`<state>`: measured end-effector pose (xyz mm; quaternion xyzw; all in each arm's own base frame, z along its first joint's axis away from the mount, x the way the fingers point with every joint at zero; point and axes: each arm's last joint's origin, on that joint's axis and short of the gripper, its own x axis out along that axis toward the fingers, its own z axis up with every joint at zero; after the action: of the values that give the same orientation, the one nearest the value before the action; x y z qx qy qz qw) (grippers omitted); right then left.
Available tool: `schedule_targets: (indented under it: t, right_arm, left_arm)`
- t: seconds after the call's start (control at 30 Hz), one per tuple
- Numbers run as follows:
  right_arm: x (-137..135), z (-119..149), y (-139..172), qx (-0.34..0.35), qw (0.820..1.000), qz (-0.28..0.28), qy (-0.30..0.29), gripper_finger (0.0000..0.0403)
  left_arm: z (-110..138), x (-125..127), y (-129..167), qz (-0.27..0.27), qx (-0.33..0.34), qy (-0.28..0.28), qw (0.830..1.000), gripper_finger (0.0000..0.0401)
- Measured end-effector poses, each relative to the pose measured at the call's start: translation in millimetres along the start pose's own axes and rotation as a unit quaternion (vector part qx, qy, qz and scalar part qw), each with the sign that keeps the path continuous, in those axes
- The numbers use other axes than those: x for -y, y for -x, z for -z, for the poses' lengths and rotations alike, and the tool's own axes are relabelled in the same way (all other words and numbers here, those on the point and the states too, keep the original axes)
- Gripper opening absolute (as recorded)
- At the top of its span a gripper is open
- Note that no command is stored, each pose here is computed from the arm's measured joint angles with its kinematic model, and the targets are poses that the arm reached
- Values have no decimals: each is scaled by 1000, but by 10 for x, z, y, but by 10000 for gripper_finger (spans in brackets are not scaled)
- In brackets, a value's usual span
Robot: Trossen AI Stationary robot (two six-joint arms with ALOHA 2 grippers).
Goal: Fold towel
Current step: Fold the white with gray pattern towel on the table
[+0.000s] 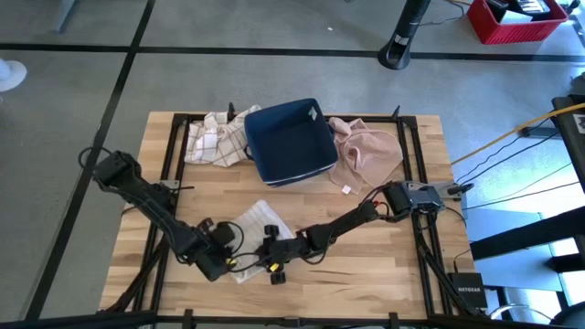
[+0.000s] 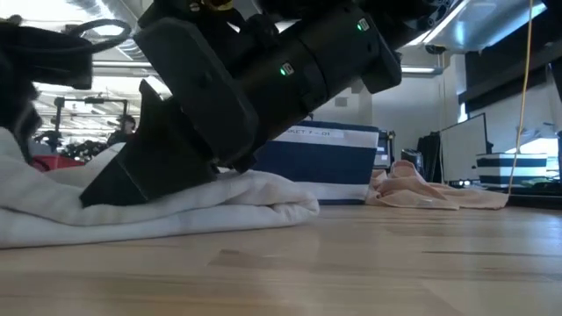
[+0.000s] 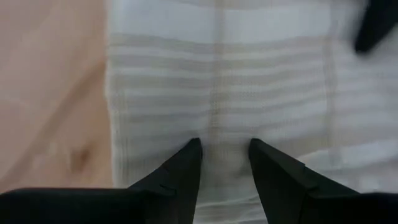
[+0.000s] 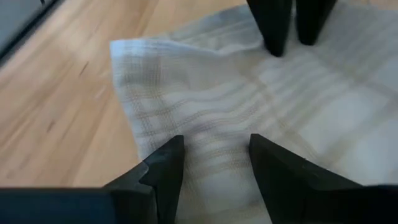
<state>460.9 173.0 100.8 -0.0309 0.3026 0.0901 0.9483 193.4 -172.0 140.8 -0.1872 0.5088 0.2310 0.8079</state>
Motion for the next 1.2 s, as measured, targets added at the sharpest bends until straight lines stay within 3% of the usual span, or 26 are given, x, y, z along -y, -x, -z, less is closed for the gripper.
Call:
schedule_targets:
  t: [0.2, 0.3, 0.43, 0.53, 0.67, 0.87, 1.07, 1.2]
  right_arm:
    - [17, 8, -2, -6, 1000, 3, 4, 186]
    - [13, 6, 10, -11, 1000, 2, 5, 186]
    - [-7, -155, 207, -20, 1000, -14, 0, 186]
    - [-13, -479, 579, -10, 1000, -18, -4, 186]
    - [-37, -703, 1055, -41, 999, 1, 19, 186]
    - [-94, -570, 1207, -102, 990, 66, 72, 186]
    - [8, -108, 1039, -119, 983, 115, 78, 186]
    - [132, 35, 1043, -138, 976, 147, 80, 186]
  left_arm:
    - [60, 10, 177, 18, -29, -15, 999, 133]
    - [60, 47, 267, 37, -15, 5, 999, 133]
    - [-7, 109, 375, 52, 65, 40, 996, 133]
    - [-127, 171, 407, 64, 159, 60, 983, 133]
    - [-332, 250, 373, 79, 216, 34, 973, 133]
    - [-542, 297, 126, 50, 220, -40, 973, 133]
    - [-588, 253, -260, -9, 169, -99, 981, 133]
    - [-614, 153, -449, -50, 125, -97, 986, 133]
